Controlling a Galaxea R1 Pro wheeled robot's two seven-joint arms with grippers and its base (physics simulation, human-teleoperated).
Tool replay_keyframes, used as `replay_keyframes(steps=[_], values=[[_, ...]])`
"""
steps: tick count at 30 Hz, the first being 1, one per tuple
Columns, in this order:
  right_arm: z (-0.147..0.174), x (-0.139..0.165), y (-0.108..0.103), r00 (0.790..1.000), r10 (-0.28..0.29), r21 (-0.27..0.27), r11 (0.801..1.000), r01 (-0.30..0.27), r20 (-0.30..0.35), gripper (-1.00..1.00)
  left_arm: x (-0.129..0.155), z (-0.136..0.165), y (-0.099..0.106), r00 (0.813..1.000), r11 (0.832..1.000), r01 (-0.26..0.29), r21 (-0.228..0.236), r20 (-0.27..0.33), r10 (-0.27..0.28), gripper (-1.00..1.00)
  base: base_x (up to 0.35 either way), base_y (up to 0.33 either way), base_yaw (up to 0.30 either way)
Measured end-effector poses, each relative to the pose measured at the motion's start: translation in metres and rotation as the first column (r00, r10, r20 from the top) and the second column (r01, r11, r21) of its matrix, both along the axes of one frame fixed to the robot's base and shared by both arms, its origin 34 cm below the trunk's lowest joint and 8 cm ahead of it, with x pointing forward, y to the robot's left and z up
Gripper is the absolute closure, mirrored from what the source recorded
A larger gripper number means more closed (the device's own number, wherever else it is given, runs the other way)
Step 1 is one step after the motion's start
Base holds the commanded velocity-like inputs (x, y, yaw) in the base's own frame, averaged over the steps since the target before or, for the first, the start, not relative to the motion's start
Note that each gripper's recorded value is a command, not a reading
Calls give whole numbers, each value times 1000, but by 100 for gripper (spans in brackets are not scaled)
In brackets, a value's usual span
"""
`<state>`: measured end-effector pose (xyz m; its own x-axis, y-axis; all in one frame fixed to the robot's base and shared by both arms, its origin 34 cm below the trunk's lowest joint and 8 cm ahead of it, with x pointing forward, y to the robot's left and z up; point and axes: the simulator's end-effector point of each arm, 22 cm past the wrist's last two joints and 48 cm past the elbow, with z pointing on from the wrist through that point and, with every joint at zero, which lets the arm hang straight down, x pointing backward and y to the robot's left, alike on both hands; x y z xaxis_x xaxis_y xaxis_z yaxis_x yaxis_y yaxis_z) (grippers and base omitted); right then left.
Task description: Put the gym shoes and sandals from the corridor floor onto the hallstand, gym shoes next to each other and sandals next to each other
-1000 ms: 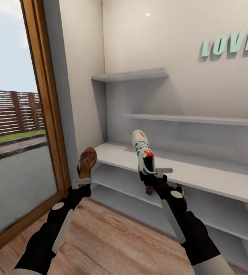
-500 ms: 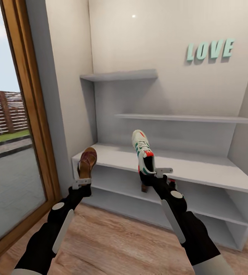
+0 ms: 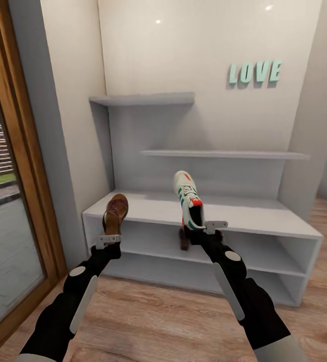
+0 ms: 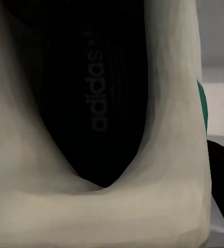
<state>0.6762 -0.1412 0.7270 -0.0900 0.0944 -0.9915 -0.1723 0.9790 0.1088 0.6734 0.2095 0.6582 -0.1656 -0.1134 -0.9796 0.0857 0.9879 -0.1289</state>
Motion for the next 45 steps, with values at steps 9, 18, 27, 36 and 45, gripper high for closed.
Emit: replay_keyframes(steps=[9, 18, 27, 36, 45], values=[[0, 0, 0, 1000, 0, 0, 1000, 0, 0, 100, 0, 0, 0, 1000, 1000, 0, 0, 0, 0, 100, -71, 315, -296], [0, 0, 0, 1000, 0, 0, 1000, 0, -1, 100, 0, 0, 0, 1000, 1000, 0, 1, 0, 0, 100, -146, 301, -296], [0, 0, 0, 1000, 0, 0, 1000, 0, -1, 100, 0, 0, 0, 1000, 1000, 0, 0, 0, 0, 100, -241, 191, -182], [-2, 1, 0, 1000, 0, 0, 1000, 0, -4, 100, 1, -2, 0, 1000, 1000, -1, -1, -3, 1, 100, -267, 8, 38], [-3, 1, 0, 1000, 0, 0, 1000, 0, -5, 100, 0, -2, 0, 1000, 1000, -1, -2, -3, 1, 100, -22, 0, 3]])
